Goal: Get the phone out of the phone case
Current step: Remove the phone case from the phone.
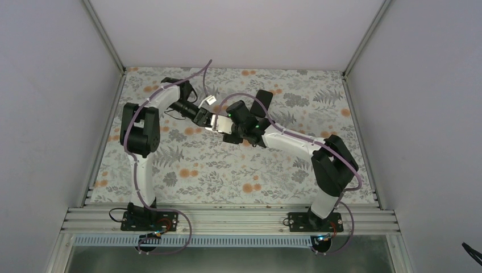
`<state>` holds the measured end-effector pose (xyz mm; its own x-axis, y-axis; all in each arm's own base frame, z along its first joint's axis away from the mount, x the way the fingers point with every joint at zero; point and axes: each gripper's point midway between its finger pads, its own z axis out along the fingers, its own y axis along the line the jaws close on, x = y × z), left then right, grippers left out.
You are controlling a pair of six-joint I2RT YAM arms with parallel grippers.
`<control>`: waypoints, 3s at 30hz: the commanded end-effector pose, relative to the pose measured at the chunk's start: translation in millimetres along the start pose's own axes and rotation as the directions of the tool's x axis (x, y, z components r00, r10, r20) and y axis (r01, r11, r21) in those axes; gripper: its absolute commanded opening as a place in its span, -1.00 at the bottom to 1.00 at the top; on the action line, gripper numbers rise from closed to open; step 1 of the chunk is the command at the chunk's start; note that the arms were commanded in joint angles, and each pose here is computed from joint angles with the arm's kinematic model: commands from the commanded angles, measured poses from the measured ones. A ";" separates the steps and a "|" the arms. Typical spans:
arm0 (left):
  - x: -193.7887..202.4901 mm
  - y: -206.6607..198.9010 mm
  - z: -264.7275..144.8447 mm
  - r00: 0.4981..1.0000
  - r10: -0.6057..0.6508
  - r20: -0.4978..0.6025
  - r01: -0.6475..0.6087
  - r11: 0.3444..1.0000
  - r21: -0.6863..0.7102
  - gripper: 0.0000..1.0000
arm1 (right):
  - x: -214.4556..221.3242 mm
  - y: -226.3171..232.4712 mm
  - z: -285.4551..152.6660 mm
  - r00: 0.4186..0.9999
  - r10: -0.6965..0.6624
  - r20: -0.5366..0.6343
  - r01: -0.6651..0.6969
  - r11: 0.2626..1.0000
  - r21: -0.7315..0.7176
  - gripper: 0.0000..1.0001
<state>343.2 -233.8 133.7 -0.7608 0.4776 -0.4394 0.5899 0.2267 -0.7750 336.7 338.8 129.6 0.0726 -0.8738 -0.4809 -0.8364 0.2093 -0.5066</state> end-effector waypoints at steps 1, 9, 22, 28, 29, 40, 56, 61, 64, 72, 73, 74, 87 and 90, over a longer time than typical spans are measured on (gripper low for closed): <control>-1.9 -12.2 1.1 1.000 0.011 0.014 -0.011 0.998 0.055 -0.36 | -28.2 -36.4 -16.0 0.996 0.037 0.085 -0.049 0.988 0.149 0.06; -5.8 -19.6 -1.7 0.999 0.047 0.021 -0.048 0.998 0.049 -0.94 | -26.7 -27.0 -24.2 0.995 0.031 0.095 -0.042 0.993 0.110 0.41; 5.2 -61.0 -19.1 0.948 0.301 -0.100 -0.313 0.940 -0.138 -0.95 | 41.6 -37.7 -85.9 0.933 0.337 0.123 -0.296 0.917 -0.268 1.00; 3.4 -80.4 -10.7 0.865 0.470 -0.178 -0.502 0.798 -0.332 -0.95 | 40.2 -22.6 -95.2 0.919 0.379 0.110 -0.306 0.860 -0.408 1.00; 2.9 -83.8 -9.4 0.857 0.483 -0.180 -0.515 0.786 -0.341 -0.95 | 38.0 -22.5 -97.9 0.916 0.383 0.120 -0.305 0.858 -0.413 0.99; 9.9 -91.9 7.2 0.839 0.502 -0.211 -0.544 0.770 -0.333 -0.95 | 44.8 -17.8 -100.9 0.914 0.390 0.109 -0.320 0.861 -0.395 0.93; 9.8 -101.3 2.4 0.827 0.519 -0.214 -0.562 0.758 -0.331 -0.95 | 54.9 -21.5 -84.4 0.907 0.411 0.092 -0.356 0.865 -0.353 0.84; 10.5 -102.8 2.2 0.827 0.520 -0.215 -0.563 0.760 -0.326 -0.95 | 58.9 -25.6 -77.1 0.906 0.416 0.083 -0.364 0.863 -0.349 0.83; 10.8 -104.5 1.6 0.826 0.521 -0.215 -0.564 0.760 -0.324 -0.96 | 64.0 -27.0 -70.5 0.908 0.413 0.069 -0.367 0.865 -0.342 0.76; 18.1 -109.6 2.0 0.824 0.518 -0.229 -0.566 0.770 -0.293 -0.95 | 72.2 -36.9 -59.1 0.909 0.414 0.054 -0.375 0.866 -0.332 0.74; 18.9 -109.5 2.2 0.824 0.517 -0.232 -0.566 0.772 -0.289 -0.95 | 72.2 -39.1 -57.9 0.910 0.412 0.053 -0.374 0.867 -0.328 0.74; 19.4 -109.5 2.3 0.823 0.516 -0.236 -0.567 0.773 -0.286 -0.96 | 71.9 -41.0 -56.9 0.911 0.408 0.054 -0.371 0.870 -0.325 0.74; 35.1 -122.7 7.7 0.819 0.506 -0.271 -0.563 0.799 -0.211 -0.95 | 91.4 -68.8 -35.5 0.914 0.406 0.017 -0.385 0.879 -0.282 0.71; 42.2 -125.0 10.1 0.816 0.501 -0.290 -0.563 0.803 -0.196 -0.95 | 93.0 -76.3 -33.3 0.912 0.409 0.017 -0.389 0.879 -0.277 0.70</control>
<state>280.9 -237.2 185.4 -0.2915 0.7641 -0.5755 0.9566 0.2325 -0.1758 340.3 250.0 141.8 -0.2863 -0.6936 -0.6611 -0.9454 0.3168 0.0770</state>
